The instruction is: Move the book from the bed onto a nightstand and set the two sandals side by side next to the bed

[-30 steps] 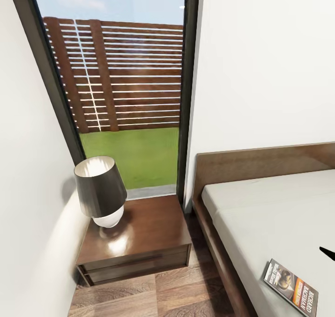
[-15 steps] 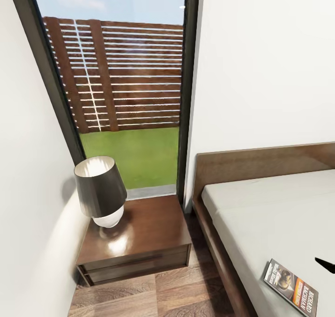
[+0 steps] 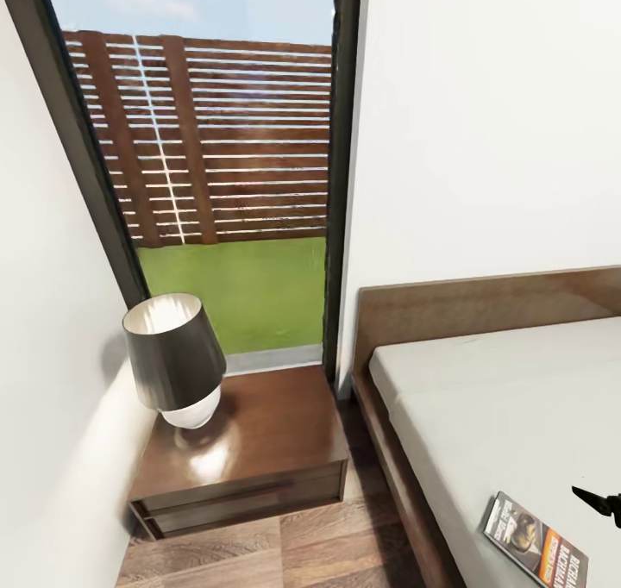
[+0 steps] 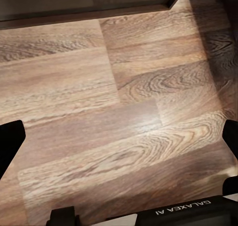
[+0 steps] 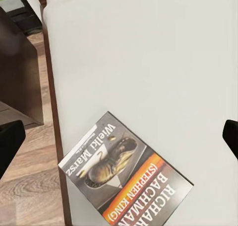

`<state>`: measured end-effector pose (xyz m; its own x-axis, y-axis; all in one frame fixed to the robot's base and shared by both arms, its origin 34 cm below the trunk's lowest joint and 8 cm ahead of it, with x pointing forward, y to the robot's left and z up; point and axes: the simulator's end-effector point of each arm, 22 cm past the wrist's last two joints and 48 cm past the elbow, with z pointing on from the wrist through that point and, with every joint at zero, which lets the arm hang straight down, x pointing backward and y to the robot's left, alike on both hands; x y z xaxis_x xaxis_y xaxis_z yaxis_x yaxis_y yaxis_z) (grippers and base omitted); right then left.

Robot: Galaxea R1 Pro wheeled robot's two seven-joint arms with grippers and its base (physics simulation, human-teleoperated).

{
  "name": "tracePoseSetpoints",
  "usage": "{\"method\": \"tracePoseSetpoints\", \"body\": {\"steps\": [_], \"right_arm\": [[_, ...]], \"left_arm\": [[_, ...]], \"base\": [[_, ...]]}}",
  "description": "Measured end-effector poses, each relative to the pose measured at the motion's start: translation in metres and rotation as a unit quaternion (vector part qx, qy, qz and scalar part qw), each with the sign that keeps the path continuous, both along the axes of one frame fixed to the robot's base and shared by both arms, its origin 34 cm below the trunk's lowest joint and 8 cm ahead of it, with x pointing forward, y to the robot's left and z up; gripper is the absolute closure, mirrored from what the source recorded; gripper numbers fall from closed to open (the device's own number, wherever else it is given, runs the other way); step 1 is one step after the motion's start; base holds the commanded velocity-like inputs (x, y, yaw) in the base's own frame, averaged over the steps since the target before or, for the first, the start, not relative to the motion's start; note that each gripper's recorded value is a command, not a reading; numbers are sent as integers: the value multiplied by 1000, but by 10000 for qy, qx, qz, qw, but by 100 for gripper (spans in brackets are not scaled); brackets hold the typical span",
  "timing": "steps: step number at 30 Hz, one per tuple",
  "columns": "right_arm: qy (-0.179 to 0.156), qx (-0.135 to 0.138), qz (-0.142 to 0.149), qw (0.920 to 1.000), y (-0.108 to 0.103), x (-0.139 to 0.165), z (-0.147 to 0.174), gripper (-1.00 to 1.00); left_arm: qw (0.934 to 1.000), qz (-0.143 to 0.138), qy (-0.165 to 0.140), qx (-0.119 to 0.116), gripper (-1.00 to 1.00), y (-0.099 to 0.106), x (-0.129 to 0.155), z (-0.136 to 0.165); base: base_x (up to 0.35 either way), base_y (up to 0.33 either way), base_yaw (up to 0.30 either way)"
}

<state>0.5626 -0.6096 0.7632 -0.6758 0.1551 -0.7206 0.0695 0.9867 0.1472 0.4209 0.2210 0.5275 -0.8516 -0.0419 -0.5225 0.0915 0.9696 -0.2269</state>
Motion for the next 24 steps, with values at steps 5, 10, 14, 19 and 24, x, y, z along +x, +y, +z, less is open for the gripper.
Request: {"method": "tracePoseSetpoints", "body": {"steps": [5, 10, 14, 19, 24], "right_arm": [[0, -6, -11, 10000, -1, 0, 0, -100], [-11, 3, -9, 10000, 0, 0, 0, -100], [-66, -29, 12, 10000, -1, 1, 3, -100], [-146, -64, 41, 9999, 0, 4, 6, -100], [-171, -67, 46, 9998, 0, 4, 8, -100]], "left_arm": [[10000, 0, 0, 2, -100, 0, 0, 0], [10000, 1, -1, 1, -100, 0, 0, 0], [10000, 3, -16, 4, -100, 1, 1, 1], [10000, 7, -40, 4, -100, 1, 3, 2], [10000, 6, -62, 0, -100, 1, 4, 4]], "base": [[9, -9, 0], [1, -1, -53], [0, 0, -197], [0, 0, -234], [0, 0, -238]]}}
